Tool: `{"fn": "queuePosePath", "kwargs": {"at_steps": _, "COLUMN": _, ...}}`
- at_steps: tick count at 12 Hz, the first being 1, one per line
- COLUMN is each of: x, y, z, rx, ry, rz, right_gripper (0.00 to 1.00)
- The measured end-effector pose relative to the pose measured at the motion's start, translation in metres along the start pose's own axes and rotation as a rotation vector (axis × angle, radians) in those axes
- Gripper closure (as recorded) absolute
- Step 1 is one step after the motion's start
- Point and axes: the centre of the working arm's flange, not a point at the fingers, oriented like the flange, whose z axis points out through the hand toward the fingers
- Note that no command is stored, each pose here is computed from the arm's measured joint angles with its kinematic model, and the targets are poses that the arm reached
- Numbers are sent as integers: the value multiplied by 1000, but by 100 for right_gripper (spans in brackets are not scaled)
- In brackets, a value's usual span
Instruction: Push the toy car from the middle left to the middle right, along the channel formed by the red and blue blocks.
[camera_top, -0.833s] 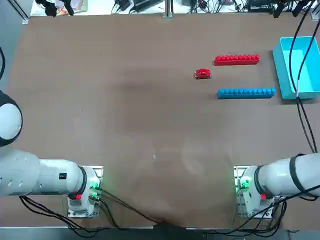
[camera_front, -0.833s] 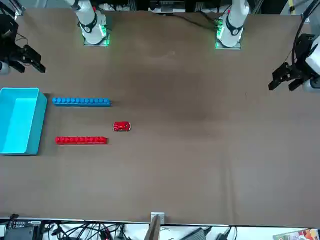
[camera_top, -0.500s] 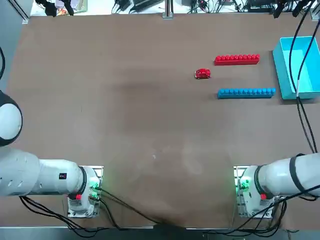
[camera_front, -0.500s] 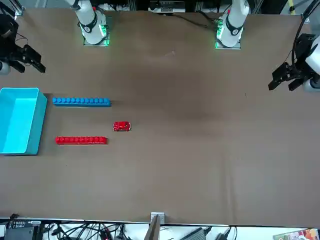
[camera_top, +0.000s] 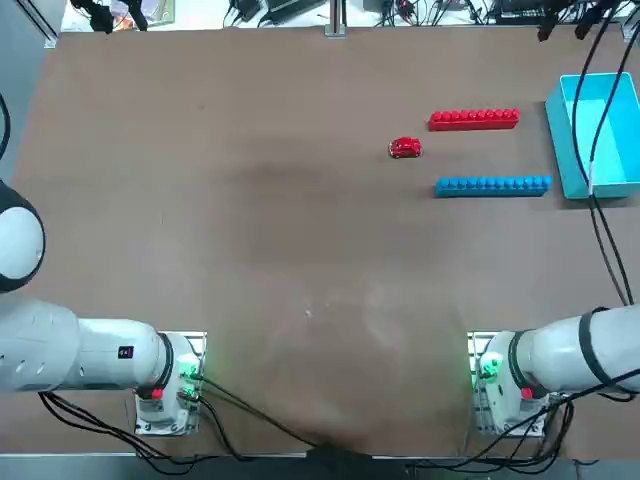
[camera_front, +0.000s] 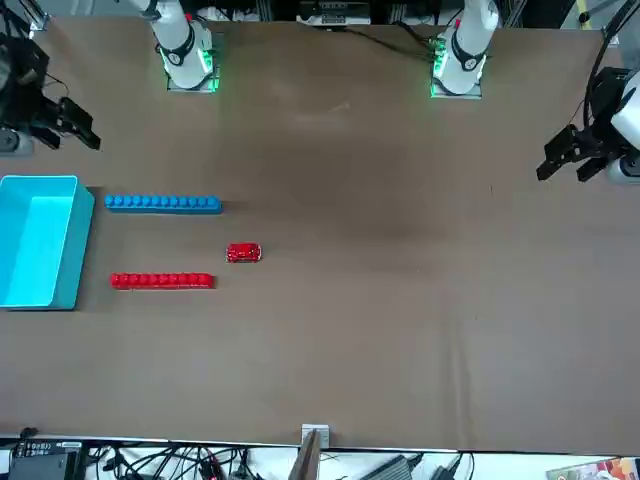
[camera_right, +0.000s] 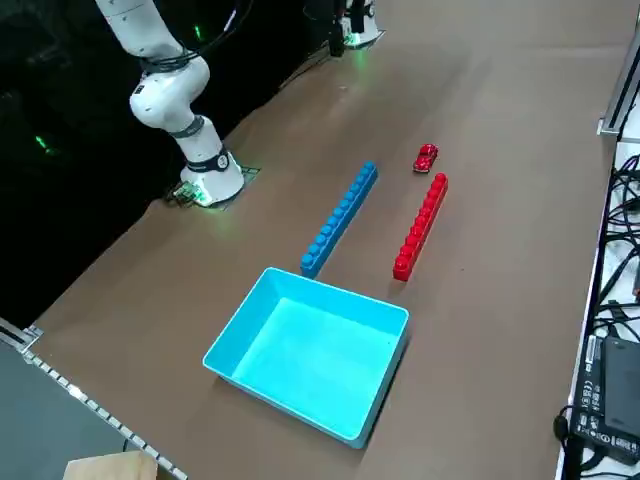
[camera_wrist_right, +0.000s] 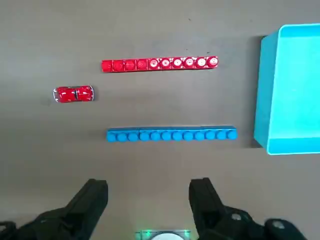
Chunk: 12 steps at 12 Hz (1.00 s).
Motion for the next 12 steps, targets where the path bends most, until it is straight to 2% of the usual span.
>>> {"fn": "queuePosePath", "kwargs": {"at_steps": 7, "x": 19, "y": -71, "z": 89, "rx": -5, "ry": 18, "rz": 190, "right_gripper": 0}}
{"fn": "queuePosePath", "kwargs": {"at_steps": 12, "x": 15, "y": -129, "z": 173, "rx": 17, "ry": 80, "rz": 372, "right_gripper": 0}}
